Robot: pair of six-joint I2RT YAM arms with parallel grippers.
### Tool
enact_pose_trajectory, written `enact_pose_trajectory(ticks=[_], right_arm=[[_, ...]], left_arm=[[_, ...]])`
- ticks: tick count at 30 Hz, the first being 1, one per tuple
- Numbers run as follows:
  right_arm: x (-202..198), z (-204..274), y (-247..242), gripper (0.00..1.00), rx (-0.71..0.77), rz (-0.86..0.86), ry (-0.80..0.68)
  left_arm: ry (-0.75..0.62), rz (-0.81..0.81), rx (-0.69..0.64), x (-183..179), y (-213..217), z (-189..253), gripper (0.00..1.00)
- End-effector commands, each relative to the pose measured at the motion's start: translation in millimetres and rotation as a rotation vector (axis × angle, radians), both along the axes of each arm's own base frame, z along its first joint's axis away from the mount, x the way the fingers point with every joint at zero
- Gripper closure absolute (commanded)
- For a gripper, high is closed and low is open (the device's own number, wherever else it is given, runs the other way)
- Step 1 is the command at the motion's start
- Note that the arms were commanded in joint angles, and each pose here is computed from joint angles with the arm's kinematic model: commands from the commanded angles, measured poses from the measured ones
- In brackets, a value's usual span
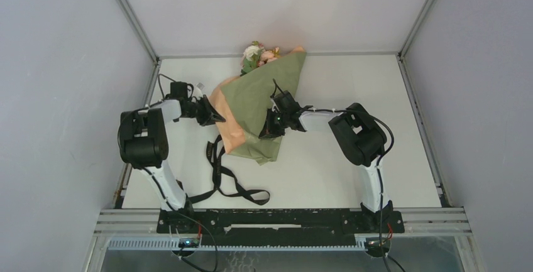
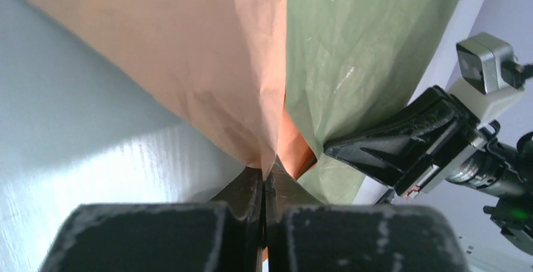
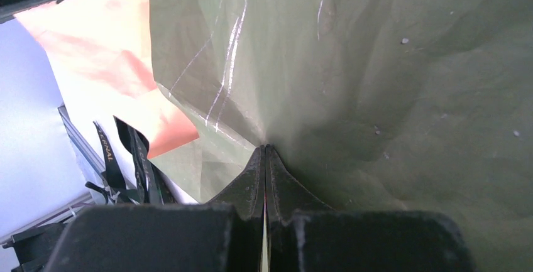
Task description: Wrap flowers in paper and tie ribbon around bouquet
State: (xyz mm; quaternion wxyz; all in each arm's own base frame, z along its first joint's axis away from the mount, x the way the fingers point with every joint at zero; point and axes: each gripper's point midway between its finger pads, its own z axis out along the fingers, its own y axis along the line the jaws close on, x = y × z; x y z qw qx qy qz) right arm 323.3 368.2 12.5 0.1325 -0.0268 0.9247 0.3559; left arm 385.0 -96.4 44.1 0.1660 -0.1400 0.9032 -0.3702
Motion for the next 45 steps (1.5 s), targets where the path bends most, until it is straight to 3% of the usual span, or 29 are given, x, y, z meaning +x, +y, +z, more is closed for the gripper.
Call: enact_pose_trajectory(ticks=[1, 12, 17, 21, 24, 31, 39, 45], right_arm=[[-5, -17, -12, 1.00, -0.058, -0.039, 0.036], [-10, -12, -2, 1.00, 0.075, -0.060, 0.098], [-17, -7, 0, 1.00, 0.131, -0.062, 0.123], [-21, 10, 1, 1.00, 0.201, -0.083, 0.124], [-21, 22, -2, 1.00, 0.217, -0.102, 0.101], [-36, 41, -16, 1.00, 0.221, -0.177, 0.074], [-68, 56, -48, 0.98, 0.163, -0.195, 0.069], [-62, 39, -89, 0.93, 0.078, -0.228, 0.040]], left_arm=[[-0.192, -0.133, 0.003, -12, -21, 56, 1.00], [-0.404, -0.534, 0.071, -68, -123, 131, 1.00], [-0.425, -0.636, 0.069, -62, -171, 134, 1.00], [-0.447, -0.630, 0.101, -30, -196, 133, 1.00], [-0.418, -0.604, 0.158, -6, -198, 111, 1.00], [-0.347, -0.616, 0.219, 12, -207, 61, 1.00], [-0.310, -0.661, 0.282, 7, -211, 23, 1.00], [-0.321, -0.688, 0.300, -1, -211, 21, 1.00]])
